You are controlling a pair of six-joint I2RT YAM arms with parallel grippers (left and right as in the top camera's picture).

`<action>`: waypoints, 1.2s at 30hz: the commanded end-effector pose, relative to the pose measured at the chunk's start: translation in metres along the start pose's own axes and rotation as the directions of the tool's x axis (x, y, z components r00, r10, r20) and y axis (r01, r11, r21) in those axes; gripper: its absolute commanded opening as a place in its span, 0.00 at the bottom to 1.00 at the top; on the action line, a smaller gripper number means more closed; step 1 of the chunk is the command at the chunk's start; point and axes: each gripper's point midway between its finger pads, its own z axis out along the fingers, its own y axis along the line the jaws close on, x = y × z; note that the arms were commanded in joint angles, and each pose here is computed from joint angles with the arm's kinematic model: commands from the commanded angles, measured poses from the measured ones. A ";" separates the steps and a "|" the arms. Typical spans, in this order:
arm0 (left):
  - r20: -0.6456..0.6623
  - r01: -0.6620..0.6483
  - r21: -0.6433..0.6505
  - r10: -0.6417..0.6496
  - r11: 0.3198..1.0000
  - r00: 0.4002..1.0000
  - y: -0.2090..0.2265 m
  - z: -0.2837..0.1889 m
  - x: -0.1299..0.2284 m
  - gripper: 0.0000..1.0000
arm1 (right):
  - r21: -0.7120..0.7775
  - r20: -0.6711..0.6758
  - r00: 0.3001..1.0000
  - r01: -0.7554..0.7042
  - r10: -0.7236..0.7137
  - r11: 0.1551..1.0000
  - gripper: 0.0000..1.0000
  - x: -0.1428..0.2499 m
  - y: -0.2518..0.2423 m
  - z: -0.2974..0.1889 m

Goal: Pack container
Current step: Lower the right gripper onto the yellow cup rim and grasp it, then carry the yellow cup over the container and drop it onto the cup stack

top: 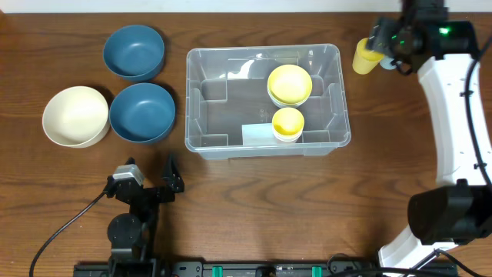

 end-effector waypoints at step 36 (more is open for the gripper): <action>-0.042 -0.017 -0.028 0.015 0.999 0.999 0.008 0.001 0.014 0.98 | 0.129 -0.285 0.922 -0.235 0.263 0.963 0.23 0.091 -0.034 0.196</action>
